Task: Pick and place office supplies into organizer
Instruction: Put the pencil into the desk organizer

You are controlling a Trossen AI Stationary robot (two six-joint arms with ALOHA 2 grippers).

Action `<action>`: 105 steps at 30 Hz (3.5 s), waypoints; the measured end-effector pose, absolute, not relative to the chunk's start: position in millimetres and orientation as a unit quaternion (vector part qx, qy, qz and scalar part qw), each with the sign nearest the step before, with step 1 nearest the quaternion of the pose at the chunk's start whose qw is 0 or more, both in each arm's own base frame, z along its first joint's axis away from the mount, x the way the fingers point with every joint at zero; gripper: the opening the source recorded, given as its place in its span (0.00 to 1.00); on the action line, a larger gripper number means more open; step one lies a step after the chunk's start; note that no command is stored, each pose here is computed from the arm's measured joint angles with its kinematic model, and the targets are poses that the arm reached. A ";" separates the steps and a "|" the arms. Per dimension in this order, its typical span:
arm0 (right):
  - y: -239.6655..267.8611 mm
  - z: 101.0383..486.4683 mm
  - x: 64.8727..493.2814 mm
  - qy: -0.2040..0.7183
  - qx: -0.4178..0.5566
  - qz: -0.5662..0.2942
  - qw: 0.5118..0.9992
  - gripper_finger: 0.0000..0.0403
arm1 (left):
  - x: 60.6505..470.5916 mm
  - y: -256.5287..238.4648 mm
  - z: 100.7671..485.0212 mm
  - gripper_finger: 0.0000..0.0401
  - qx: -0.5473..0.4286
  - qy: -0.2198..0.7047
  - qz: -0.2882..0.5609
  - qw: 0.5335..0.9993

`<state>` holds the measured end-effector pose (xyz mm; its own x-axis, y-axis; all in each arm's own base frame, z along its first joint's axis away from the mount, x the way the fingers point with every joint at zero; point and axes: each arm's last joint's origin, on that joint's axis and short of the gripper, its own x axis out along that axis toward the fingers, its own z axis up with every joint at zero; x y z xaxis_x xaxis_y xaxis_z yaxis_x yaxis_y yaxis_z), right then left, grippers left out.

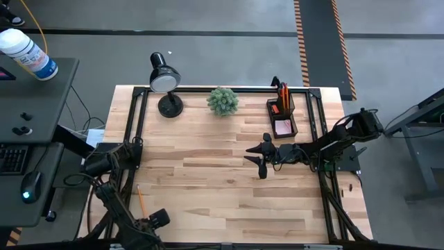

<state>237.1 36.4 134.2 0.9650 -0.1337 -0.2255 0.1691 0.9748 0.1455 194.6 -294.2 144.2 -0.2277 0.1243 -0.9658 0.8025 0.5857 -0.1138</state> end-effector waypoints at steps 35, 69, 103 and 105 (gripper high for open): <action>36.4 134.0 237.1 0.109 0.082 -0.077 0.988 0.31 | 192.0 -286.7 131.0 0.04 0.350 0.700 -0.323 0.532; 37.8 133.6 237.1 0.113 0.085 -0.055 0.988 0.31 | 242.6 -276.0 197.0 0.00 0.468 0.647 -0.238 0.553; 60.0 214.1 295.8 -0.046 0.125 0.136 0.982 0.31 | 266.1 -274.2 266.0 0.00 0.775 0.418 -0.010 0.473; 64.3 224.9 312.0 -0.027 0.121 0.149 0.981 0.31 | 268.5 -272.1 267.0 0.00 0.786 0.411 0.003 0.461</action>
